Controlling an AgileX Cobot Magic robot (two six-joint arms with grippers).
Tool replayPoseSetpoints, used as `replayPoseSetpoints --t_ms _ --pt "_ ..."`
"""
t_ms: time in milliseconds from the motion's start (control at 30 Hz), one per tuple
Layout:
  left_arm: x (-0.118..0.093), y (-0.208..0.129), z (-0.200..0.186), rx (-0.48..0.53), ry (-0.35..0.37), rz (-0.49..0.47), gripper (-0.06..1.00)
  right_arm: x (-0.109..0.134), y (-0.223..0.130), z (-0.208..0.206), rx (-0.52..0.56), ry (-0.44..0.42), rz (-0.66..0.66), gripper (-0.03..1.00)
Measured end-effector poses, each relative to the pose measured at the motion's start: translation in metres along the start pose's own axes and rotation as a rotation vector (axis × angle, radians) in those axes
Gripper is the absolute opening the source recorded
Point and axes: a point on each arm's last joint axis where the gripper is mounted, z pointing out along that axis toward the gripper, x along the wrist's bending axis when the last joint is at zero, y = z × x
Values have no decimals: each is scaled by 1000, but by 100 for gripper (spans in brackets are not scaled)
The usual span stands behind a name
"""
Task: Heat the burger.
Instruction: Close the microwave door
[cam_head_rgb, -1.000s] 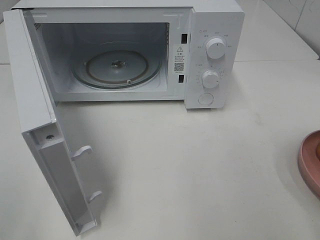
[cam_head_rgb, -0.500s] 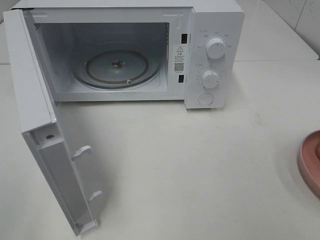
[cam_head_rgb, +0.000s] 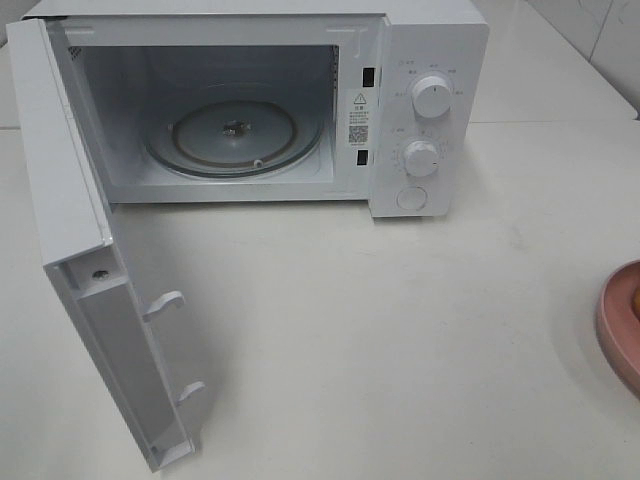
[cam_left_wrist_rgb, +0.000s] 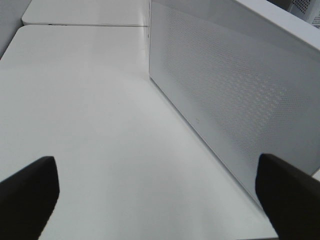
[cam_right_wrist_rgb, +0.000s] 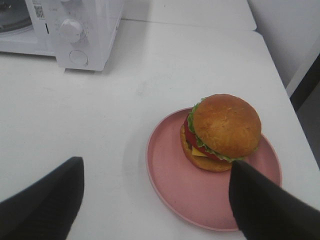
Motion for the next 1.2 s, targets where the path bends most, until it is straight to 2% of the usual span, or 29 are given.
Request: replayPoseSetpoints --t_ms 67,1200 --pt "0 0 0 0 0 0 99 0 -1 -2 -14 -20 9 77" --pt "0 0 0 0 0 0 99 0 -2 -2 -14 -20 7 76"
